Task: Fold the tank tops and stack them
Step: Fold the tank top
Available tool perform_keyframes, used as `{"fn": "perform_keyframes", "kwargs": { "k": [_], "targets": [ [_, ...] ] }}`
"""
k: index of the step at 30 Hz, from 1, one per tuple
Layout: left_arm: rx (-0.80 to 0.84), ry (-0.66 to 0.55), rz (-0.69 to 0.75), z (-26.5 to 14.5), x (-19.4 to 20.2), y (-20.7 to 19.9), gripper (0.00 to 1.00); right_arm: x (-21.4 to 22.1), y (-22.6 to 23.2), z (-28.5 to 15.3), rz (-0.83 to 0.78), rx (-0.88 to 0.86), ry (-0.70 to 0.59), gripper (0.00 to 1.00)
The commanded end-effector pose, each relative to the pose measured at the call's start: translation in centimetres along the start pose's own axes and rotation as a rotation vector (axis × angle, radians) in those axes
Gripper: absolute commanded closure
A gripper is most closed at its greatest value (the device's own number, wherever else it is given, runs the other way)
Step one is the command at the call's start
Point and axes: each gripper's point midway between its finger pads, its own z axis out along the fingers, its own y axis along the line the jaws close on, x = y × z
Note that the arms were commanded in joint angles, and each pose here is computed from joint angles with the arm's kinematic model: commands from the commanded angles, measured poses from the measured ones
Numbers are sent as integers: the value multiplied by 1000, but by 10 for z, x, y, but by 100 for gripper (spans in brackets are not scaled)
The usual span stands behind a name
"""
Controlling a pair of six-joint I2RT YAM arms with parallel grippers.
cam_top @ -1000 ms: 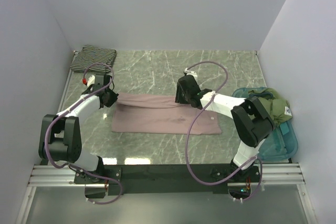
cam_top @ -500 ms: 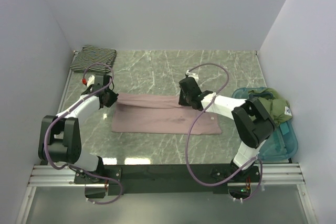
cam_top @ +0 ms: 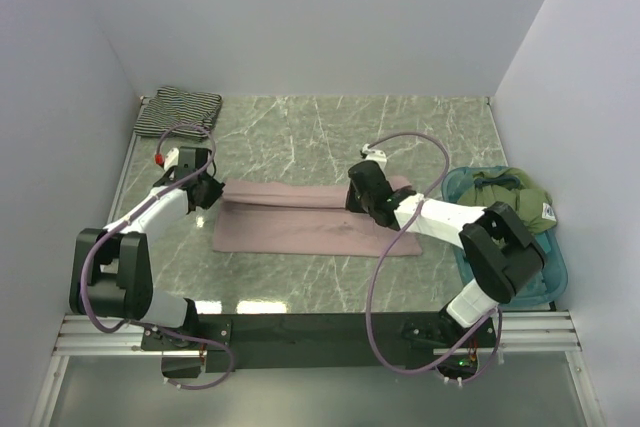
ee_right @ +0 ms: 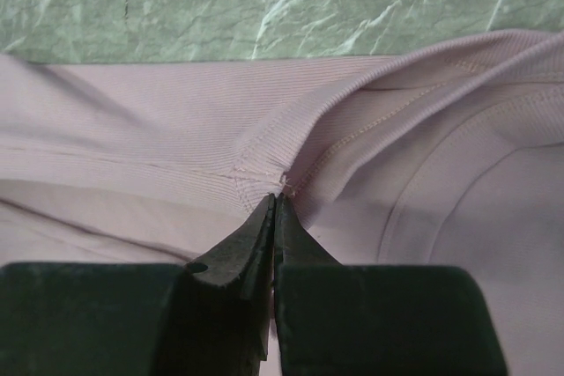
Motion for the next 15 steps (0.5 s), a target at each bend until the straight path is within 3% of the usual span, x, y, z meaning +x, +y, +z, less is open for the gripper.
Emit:
{"fn": "perform_keyframes", "kwargs": {
  "k": [1, 15],
  "targets": [
    [21, -26, -29, -8, -4, -2, 99, -14, 6, -10, 30, -11, -81, 97],
    [28, -28, -53, -11, 5, 10, 99, 5, 9, -19, 27, -23, -80, 98]
  ]
}}
